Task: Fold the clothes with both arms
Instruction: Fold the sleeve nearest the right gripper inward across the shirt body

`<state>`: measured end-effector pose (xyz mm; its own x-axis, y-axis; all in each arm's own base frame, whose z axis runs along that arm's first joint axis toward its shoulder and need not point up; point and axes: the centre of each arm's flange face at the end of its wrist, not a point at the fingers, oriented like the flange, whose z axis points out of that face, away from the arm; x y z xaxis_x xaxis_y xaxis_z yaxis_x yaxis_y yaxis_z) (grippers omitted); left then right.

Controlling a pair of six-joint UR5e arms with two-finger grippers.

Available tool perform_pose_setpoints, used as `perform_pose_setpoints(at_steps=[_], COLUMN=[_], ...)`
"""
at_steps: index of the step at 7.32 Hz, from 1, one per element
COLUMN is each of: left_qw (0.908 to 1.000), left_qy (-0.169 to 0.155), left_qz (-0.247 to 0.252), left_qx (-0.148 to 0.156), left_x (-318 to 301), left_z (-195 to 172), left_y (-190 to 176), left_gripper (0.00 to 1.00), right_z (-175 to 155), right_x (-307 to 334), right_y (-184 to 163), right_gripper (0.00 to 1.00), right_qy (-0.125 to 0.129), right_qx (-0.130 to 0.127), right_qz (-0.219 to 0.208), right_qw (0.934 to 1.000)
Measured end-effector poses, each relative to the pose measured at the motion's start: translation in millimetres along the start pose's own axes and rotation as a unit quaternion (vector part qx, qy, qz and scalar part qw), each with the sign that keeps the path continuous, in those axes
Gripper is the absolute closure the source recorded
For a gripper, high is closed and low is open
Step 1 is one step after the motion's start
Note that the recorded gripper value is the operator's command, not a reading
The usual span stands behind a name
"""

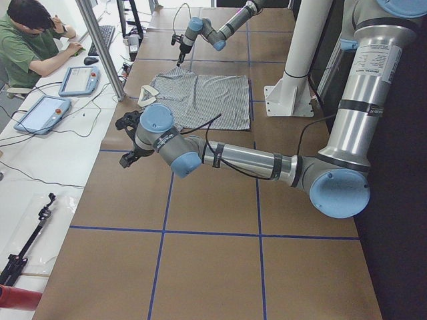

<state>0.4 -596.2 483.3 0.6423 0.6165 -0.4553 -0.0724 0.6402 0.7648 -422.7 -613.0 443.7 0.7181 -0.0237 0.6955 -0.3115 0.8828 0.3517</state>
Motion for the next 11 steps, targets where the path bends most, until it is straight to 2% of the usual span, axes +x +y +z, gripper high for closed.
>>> perform_pose_setpoints(at_steps=[1, 4, 6, 8, 11], left_qw=[1.0, 1.0, 1.0, 1.0, 1.0], left_qy=[0.0, 0.0, 0.0, 0.0, 0.0], left_qz=[0.0, -0.002, -0.002, -0.003, -0.005], left_qx=[0.0, -0.002, -0.002, -0.003, -0.005], left_x=[-0.2, -0.9, -1.0, -1.3, -2.3], left_z=[0.2, 0.9, 1.3, 2.2, 2.4], left_y=[0.7, 2.6, 3.3, 4.4, 6.2], left_gripper=[0.0, 0.0, 0.0, 0.0, 0.0], right_z=[-3.4, -29.6, -52.8, -74.8, -69.6], right_x=[-9.8, -63.0, -128.5, -213.4, -293.2], right_y=[-6.4, -37.1, -54.9, -56.5, -49.2], right_gripper=[1.0, 1.0, 1.0, 1.0, 1.0], right_qy=[0.001, 0.026, 0.044, 0.054, 0.07], right_qx=[0.002, -0.008, -0.006, 0.013, 0.041], right_qz=[0.0, 0.012, 0.047, 0.093, 0.128], right_qw=[1.0, 0.9995, 0.9979, 0.9941, 0.9884])
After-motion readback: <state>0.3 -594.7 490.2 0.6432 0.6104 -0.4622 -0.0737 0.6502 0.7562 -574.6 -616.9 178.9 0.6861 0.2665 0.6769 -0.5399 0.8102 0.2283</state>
